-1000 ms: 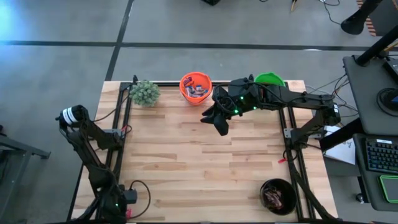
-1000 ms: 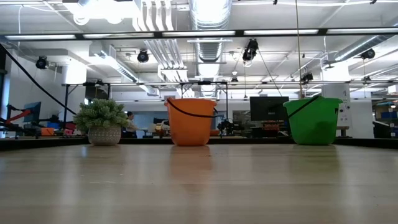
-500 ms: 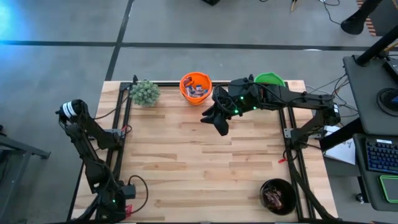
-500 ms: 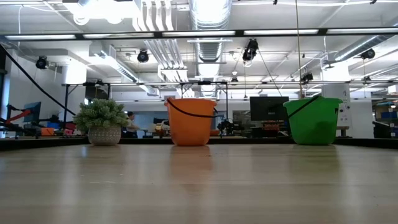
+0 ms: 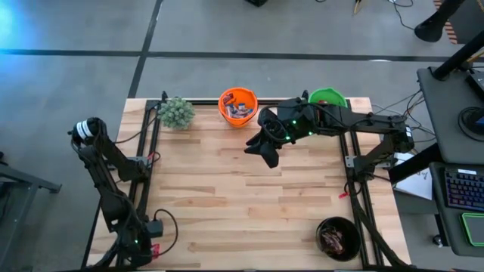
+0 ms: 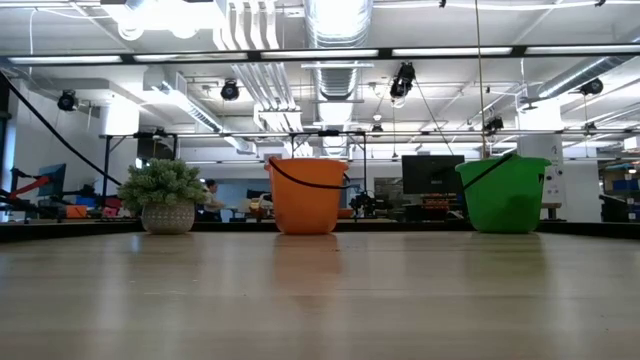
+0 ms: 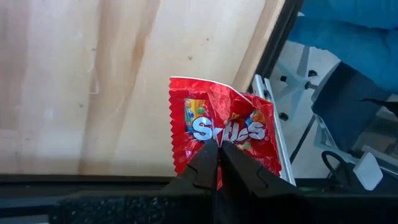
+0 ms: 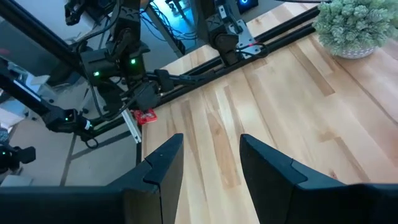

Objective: Organize candy in baskets
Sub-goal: Put the red candy into the green bucket

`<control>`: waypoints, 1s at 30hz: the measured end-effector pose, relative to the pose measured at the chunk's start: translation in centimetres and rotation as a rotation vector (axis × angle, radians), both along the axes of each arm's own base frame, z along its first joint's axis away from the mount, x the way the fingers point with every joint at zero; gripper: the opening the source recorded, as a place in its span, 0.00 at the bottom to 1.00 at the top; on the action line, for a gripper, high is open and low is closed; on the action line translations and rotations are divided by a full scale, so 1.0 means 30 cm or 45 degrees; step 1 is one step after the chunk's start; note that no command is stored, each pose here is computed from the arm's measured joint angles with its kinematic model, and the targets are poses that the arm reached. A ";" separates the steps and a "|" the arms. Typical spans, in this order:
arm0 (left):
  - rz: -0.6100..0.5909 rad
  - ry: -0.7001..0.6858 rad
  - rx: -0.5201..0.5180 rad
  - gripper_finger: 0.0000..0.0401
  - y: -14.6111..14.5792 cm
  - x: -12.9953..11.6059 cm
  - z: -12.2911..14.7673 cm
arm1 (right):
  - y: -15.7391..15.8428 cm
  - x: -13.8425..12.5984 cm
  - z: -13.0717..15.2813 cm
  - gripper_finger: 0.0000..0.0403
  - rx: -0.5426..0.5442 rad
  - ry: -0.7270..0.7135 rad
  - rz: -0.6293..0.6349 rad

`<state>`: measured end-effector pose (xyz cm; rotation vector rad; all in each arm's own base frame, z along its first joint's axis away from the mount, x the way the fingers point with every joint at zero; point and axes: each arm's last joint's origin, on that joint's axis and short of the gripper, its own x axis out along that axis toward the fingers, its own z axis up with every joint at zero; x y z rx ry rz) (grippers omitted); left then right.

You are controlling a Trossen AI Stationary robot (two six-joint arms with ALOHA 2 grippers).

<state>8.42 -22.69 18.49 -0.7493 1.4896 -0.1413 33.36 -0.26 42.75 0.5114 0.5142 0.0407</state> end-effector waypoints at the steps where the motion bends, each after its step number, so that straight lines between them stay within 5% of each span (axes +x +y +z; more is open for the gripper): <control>1: 0.003 0.002 0.008 0.00 0.005 -0.001 0.002 | 0.000 0.000 0.000 0.37 -0.001 0.000 -0.001; 30: 0.019 -0.021 -0.019 0.00 0.022 -0.005 0.031 | 0.015 0.020 -0.108 0.33 0.107 0.126 0.074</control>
